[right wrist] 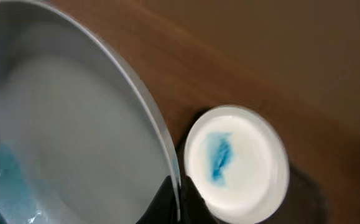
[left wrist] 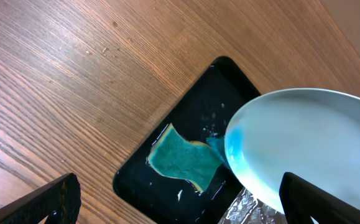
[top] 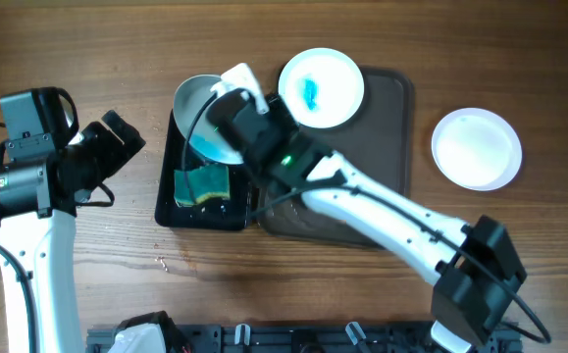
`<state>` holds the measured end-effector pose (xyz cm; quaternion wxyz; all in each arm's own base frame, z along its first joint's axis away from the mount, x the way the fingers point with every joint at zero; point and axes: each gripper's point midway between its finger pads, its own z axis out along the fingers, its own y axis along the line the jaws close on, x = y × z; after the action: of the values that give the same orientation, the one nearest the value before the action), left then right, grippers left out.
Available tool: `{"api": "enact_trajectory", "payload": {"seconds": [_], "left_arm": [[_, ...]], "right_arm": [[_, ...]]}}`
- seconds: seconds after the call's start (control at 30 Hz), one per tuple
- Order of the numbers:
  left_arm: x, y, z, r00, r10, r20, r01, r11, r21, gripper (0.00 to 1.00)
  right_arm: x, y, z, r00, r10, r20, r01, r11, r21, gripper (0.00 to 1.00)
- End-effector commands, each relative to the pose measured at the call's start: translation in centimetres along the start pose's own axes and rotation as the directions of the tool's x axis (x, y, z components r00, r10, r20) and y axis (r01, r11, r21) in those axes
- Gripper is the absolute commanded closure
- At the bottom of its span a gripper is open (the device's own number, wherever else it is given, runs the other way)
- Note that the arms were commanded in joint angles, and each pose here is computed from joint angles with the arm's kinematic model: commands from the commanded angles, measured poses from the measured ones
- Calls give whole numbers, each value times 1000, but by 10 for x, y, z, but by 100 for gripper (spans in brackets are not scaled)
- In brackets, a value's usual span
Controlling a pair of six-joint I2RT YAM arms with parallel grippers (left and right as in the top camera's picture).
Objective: Clean dirty plates on tray and stack at the side
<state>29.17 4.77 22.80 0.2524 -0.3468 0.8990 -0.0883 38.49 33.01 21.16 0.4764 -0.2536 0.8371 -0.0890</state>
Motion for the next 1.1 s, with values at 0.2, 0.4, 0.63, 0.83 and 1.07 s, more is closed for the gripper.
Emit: {"api": "enact_trajectory", "payload": {"seconds": [0.2,0.4,0.63,0.83,1.07], "left_arm": [[-3,-2,-5,1000,-13,12,13,1000,14,0],[-3,-2,-5,1000,-13,12,13,1000,14,0],[-3,-2,-5,1000,-13,12,13,1000,14,0],[-3,-2,-5,1000,-13,12,13,1000,14,0],[-3,-2,-5,1000,-13,12,13,1000,14,0]], "right_arm": [[-43,-26,-57,962,-266,62,218,885,410,96],[-51,-13,-72,937,-343,69,284,861,421,96],[-55,-8,-75,930,-358,80,294,859,420,96],[-56,-9,-75,928,-364,80,299,856,421,96],[-56,-8,-75,929,-362,81,298,857,421,96]]}}
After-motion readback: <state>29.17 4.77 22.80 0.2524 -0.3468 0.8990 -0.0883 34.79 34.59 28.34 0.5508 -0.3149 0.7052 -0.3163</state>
